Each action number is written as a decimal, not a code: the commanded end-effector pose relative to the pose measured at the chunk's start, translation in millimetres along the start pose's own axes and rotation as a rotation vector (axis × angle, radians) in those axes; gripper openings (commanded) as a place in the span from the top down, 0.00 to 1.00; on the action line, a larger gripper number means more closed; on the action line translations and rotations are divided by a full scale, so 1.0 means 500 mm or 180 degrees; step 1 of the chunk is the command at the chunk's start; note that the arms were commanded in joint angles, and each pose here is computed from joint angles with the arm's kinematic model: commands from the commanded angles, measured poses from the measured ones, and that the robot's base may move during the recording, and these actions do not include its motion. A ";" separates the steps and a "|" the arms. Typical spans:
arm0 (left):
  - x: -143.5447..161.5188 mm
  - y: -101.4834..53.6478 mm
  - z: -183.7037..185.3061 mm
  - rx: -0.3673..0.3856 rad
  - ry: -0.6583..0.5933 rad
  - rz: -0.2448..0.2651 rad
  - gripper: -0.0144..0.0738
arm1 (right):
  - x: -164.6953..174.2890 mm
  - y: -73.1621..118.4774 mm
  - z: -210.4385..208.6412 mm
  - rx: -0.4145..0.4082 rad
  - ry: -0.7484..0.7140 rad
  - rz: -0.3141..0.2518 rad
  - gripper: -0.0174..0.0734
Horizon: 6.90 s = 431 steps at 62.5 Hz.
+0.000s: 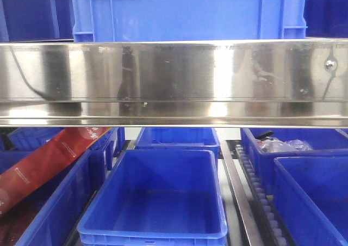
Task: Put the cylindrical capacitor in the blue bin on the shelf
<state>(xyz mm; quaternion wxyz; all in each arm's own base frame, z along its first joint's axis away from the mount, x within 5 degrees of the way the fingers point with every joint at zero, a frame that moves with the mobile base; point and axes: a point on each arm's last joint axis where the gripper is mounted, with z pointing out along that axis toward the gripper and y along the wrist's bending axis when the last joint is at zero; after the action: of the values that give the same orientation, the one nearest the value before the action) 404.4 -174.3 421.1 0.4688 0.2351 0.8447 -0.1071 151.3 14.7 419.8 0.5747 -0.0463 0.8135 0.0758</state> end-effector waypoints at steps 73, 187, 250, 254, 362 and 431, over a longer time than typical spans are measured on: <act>0.312 -0.037 -0.508 -0.0491 -0.0954 -0.0305 0.96 | -0.006 0.001 0.030 -0.0054 0.0053 -0.0006 0.99; 0.449 -0.084 -0.589 -0.0450 -0.1111 -0.0368 0.96 | -0.184 0.231 0.433 -0.1302 0.0558 -0.0716 0.31; 0.451 -0.077 -0.590 -0.0601 -0.1080 -0.0232 0.96 | -0.020 0.052 -0.036 -0.0456 -0.0420 -0.0366 0.98; 0.451 -0.077 -0.590 -0.0601 -0.1080 -0.0232 0.96 | 0.008 0.048 -0.053 -0.0422 -0.0532 -0.0351 0.98; 0.609 -0.062 -0.545 -0.1629 -0.1808 -0.0185 0.96 | 0.196 0.037 -0.159 -0.0392 -0.0948 -0.0361 0.98; 0.778 -0.052 -0.432 -0.1889 -0.1821 -0.0669 0.96 | 0.196 0.037 -0.159 -0.0391 -0.0952 -0.0361 0.98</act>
<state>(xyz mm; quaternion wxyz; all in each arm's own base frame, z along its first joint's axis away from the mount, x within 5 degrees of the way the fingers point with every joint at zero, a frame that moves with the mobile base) 56.7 5.3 205.7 0.7086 -0.0331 0.7041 0.0325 42.1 21.0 353.3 0.6795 -0.1198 0.7163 0.1037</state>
